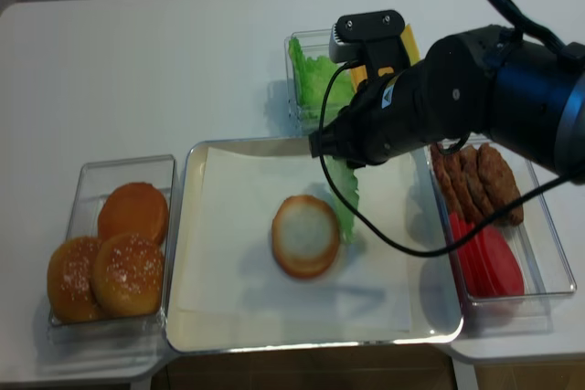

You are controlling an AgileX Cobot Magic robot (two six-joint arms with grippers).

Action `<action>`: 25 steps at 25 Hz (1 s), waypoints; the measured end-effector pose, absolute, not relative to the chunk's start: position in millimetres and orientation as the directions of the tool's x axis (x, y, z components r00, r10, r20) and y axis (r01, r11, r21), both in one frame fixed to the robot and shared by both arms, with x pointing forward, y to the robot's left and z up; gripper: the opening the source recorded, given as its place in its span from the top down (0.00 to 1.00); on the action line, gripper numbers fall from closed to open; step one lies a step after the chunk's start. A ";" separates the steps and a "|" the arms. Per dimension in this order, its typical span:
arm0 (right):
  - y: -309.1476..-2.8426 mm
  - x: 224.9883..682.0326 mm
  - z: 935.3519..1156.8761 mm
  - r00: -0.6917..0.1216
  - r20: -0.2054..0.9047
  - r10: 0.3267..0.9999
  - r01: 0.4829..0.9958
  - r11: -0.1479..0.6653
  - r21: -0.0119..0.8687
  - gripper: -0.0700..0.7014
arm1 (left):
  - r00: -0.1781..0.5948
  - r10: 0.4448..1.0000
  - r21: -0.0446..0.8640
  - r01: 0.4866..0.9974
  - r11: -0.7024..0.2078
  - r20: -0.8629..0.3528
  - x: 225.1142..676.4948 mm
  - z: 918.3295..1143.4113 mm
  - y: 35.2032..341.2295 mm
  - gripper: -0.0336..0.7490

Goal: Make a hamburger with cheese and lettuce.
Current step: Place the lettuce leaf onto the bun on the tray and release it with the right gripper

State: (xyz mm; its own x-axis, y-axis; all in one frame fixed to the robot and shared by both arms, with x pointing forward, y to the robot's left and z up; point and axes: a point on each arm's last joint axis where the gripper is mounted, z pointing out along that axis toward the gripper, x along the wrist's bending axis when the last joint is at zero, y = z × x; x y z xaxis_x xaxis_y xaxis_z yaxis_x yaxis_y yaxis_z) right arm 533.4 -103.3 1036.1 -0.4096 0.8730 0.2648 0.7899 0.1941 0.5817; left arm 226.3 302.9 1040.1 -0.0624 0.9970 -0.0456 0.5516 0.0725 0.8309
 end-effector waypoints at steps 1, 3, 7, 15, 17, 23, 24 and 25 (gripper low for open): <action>-102.4 533.4 1035.5 -0.406 0.277 0.871 0.795 0.186 0.578 0.84 | -0.062 0.997 0.831 0.552 0.073 -0.046 226.3 1040.1 302.9 0.50; -101.1 533.3 1035.4 -0.392 0.303 0.869 0.805 0.164 0.571 0.84 | -0.062 0.997 0.831 0.552 0.073 -0.046 226.3 1040.1 302.9 0.50; -96.0 532.2 1032.8 -0.373 0.344 0.862 0.823 0.136 0.551 0.84 | -0.062 0.997 0.831 0.552 0.073 -0.046 226.3 1040.1 302.9 0.50; -82.9 526.4 1026.9 -0.352 0.406 0.843 0.854 0.113 0.507 0.84 | -0.062 0.997 0.831 0.552 0.073 -0.046 226.3 1040.1 302.9 0.50; -81.5 526.6 1023.1 -0.341 0.418 0.842 0.866 0.109 0.487 0.84 | -0.062 0.997 0.831 0.552 0.073 -0.046 226.3 1040.1 302.9 0.50; -76.9 526.0 1017.1 -0.333 0.459 0.824 0.886 0.107 0.450 0.84 | -0.062 0.997 0.831 0.552 0.073 -0.046 226.3 1040.1 302.9 0.50; -76.8 526.0 1017.1 -0.337 0.458 0.823 0.885 0.110 0.452 0.84 | -0.062 0.997 0.831 0.552 0.073 -0.046 226.3 1040.1 302.9 0.50; -76.7 525.9 1017.2 -0.341 0.457 0.822 0.884 0.114 0.454 0.84 | -0.062 0.997 0.831 0.552 0.073 -0.046 226.3 1040.1 302.9 0.50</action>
State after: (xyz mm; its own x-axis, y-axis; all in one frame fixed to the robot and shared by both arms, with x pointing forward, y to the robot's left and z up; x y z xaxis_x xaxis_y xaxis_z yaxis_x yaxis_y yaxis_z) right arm 525.9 -76.7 1017.2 -0.3405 0.8218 0.4569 0.8837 0.1138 0.4540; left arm 226.3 302.9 1040.1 -0.0624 0.9970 -0.0456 0.5516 0.0725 0.8309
